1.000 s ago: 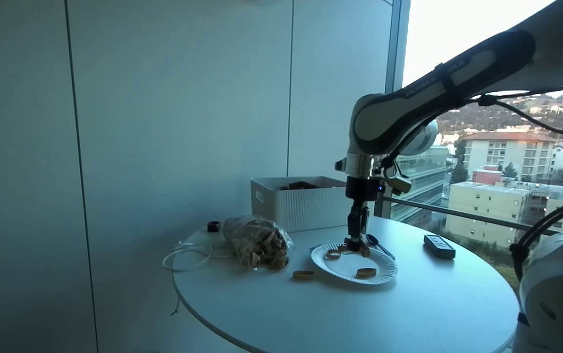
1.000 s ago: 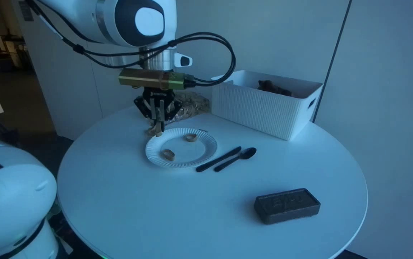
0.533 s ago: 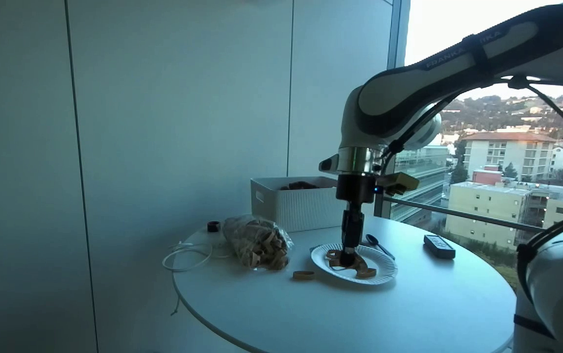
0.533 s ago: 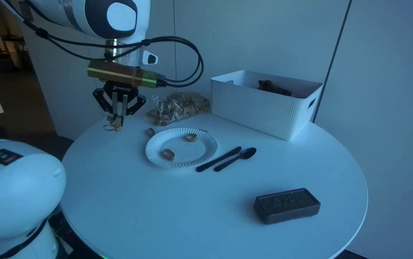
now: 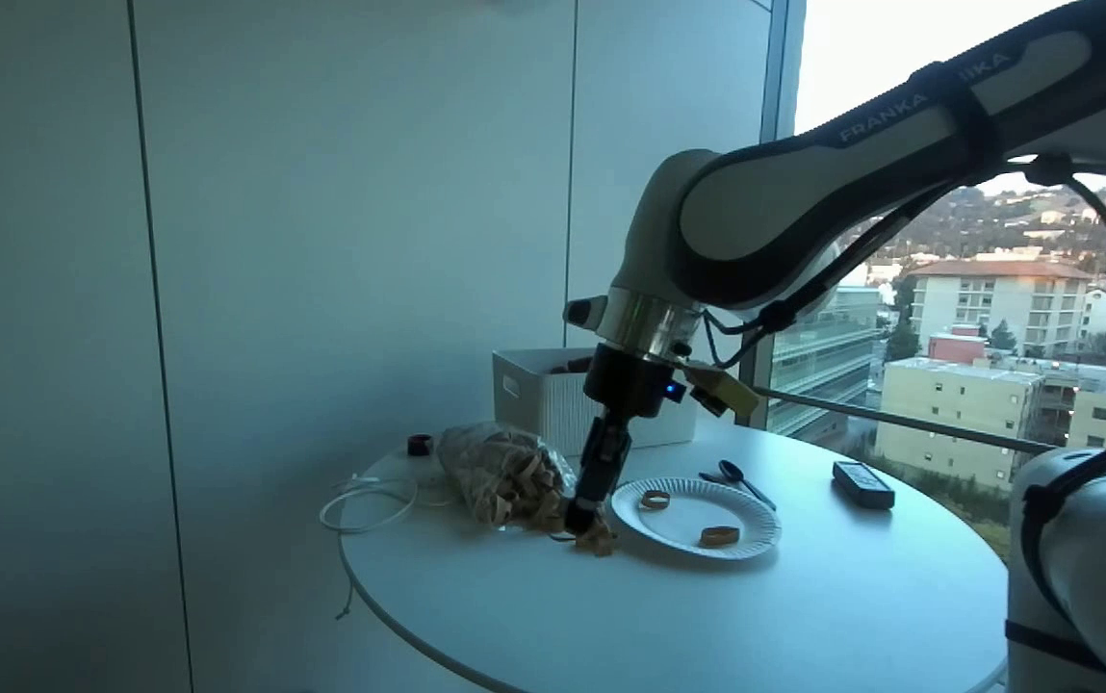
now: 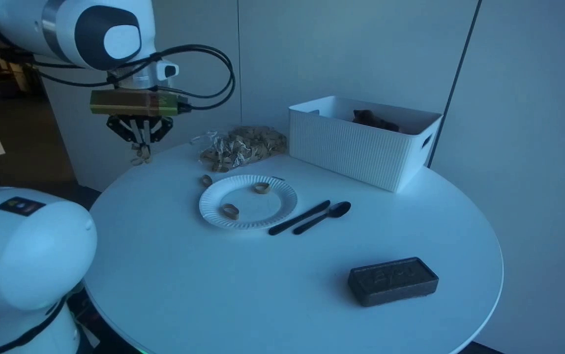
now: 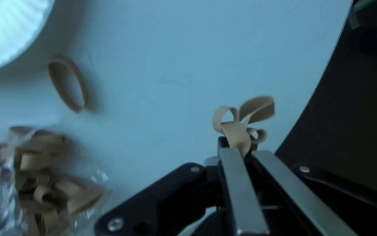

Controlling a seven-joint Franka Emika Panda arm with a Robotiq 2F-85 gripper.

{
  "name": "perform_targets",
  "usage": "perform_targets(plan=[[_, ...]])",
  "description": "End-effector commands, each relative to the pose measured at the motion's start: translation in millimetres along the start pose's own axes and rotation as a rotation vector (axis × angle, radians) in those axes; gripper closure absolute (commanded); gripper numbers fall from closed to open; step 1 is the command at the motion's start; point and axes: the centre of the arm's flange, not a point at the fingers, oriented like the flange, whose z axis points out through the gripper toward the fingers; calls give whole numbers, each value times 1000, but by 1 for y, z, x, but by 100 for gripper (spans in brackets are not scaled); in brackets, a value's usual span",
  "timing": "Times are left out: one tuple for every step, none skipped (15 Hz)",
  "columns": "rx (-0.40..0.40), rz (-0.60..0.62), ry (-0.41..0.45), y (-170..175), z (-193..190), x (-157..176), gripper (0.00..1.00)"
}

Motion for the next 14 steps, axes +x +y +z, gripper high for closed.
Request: perform_targets(plan=[[-131, -26, 101, -36, 36, 16, 94], [-158, -29, 107, -41, 47, 22, 94], [-196, -29, 118, -37, 60, 27, 94], [-240, -34, 124, -38, 71, 31, 94], [-291, -35, 128, -36, 84, 32, 94], [-346, -31, 131, -32, 96, 32, 95], [-389, -32, 153, -28, 106, 32, 95], [-431, -27, 158, -23, 113, 32, 95], [-467, -24, 173, -11, 116, 34, 95], [-502, -17, 181, -6, 117, 31, 95], [-540, -13, 186, 8, 112, 33, 95], [-583, -5, 186, 17, 109, 30, 95], [-625, 5, 188, 27, 105, 29, 94], [-666, 16, 184, 33, 104, 26, 90]])
